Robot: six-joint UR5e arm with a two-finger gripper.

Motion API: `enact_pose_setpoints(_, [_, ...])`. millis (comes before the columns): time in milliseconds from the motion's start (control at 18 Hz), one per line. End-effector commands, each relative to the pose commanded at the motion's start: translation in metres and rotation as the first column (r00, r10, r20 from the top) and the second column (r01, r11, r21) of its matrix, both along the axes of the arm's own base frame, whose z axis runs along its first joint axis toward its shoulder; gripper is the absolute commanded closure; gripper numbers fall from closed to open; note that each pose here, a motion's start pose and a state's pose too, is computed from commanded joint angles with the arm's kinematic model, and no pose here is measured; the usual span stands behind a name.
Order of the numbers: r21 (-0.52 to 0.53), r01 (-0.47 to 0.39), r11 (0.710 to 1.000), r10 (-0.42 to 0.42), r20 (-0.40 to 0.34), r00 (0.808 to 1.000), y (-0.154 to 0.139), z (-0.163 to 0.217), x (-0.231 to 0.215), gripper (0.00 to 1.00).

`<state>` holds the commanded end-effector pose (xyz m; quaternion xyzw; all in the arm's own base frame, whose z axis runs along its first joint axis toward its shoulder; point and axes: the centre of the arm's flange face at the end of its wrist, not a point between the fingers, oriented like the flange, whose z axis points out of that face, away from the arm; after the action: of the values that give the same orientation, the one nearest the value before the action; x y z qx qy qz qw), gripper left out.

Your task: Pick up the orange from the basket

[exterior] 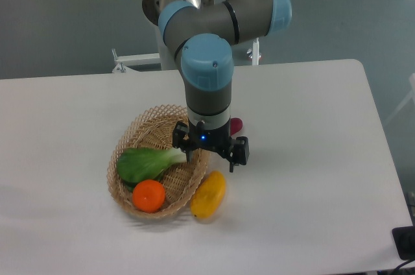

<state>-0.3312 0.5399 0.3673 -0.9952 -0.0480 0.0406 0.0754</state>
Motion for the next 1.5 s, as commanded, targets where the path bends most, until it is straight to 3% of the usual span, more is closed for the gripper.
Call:
enact_pose_setpoints(444, [-0.011, -0.018, 1.000, 0.018, 0.017, 1.000, -0.005, -0.008, 0.007, 0.00])
enact_pose_setpoints(667, [0.001, -0.077, 0.997, 0.077, 0.020, 0.997, -0.006, -0.002, 0.015, 0.00])
enact_pose_setpoints(889, [-0.021, -0.142, 0.990, 0.143, 0.053, 0.988, -0.001, -0.021, 0.023, 0.00])
enact_pose_setpoints(1222, [-0.087, -0.116, 0.989, 0.124, 0.090, 0.988, 0.037, -0.079, 0.057, 0.00])
enact_pose_setpoints(1500, [-0.032, -0.119, 0.992, 0.121, 0.071, 0.990, 0.064, -0.099, 0.085, 0.00])
